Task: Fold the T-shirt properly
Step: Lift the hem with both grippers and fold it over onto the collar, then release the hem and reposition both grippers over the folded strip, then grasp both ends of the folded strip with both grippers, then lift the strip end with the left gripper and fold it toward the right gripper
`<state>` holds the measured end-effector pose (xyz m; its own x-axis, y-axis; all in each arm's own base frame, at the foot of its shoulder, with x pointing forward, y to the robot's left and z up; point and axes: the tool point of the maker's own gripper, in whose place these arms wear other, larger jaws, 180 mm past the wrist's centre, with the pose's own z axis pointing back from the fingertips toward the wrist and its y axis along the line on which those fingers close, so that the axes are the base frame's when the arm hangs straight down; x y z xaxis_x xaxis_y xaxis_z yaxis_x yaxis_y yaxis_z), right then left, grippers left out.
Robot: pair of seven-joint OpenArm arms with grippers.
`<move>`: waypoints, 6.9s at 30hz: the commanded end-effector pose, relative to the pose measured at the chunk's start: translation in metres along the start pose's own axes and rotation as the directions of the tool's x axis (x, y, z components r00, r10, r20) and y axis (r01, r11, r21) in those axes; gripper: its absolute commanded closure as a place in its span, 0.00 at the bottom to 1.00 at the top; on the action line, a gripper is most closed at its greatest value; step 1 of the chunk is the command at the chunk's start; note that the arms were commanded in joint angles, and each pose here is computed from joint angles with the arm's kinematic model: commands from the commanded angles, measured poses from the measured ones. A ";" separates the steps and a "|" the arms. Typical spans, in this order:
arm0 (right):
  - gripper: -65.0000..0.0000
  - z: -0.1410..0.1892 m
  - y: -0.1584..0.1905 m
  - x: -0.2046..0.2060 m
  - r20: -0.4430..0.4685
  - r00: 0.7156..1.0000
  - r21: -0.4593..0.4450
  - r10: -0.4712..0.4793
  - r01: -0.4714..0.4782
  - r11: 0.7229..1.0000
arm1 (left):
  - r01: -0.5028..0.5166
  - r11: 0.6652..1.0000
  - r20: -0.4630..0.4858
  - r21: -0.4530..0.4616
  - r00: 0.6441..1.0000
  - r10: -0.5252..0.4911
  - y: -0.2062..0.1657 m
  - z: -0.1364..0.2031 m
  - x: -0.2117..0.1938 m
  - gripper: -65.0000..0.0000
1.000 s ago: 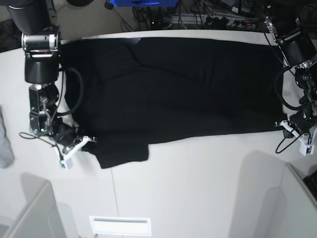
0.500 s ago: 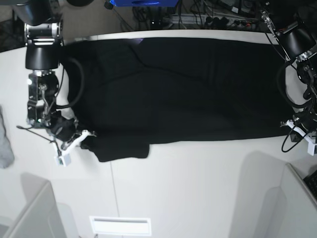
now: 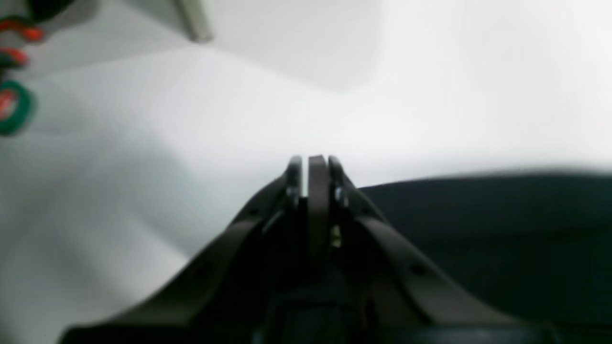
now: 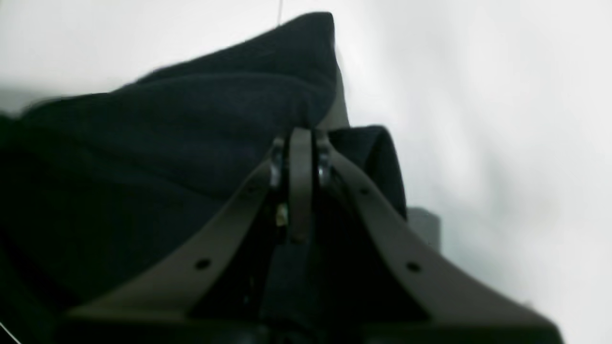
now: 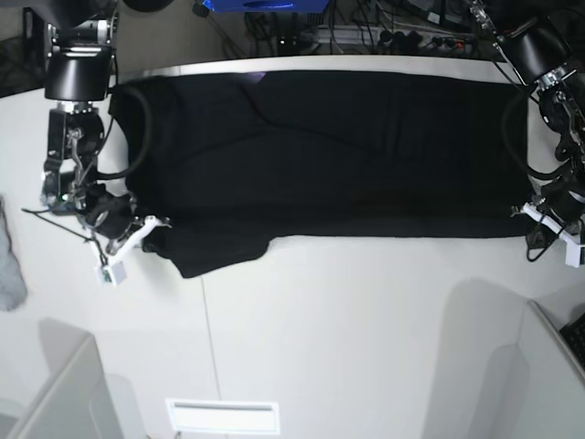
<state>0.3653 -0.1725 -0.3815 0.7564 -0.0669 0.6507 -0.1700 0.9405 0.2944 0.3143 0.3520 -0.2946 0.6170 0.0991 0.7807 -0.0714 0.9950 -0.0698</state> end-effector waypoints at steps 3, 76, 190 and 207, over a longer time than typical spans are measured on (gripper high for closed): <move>1.00 0.011 0.002 0.022 0.053 0.998 0.005 0.023 -0.023 1.000 | -0.029 0.999 0.027 0.013 0.999 0.029 0.015 0.017 0.013 1.00; 1.00 0.123 0.039 -0.137 -0.146 0.953 -0.062 -0.267 0.261 0.963 | 0.251 0.966 -0.323 0.054 0.920 -0.221 0.029 0.091 -0.094 1.00; 1.00 0.061 0.098 -0.081 0.053 0.997 -0.034 0.050 -0.049 0.998 | -0.134 0.986 -0.262 -0.101 0.959 0.104 -0.015 -0.033 -0.131 0.28; 1.00 0.064 0.101 -0.090 0.040 0.999 -0.018 0.026 -0.025 1.000 | 0.080 0.997 -0.153 -0.022 0.985 -0.082 0.018 -0.003 -0.068 1.00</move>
<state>0.2324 -0.0935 -0.3777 0.7600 -0.0438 0.6484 -0.1689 0.9501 0.2622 0.2689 0.3588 -0.3622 0.7559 0.0377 0.6536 -0.0175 0.9991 -0.0374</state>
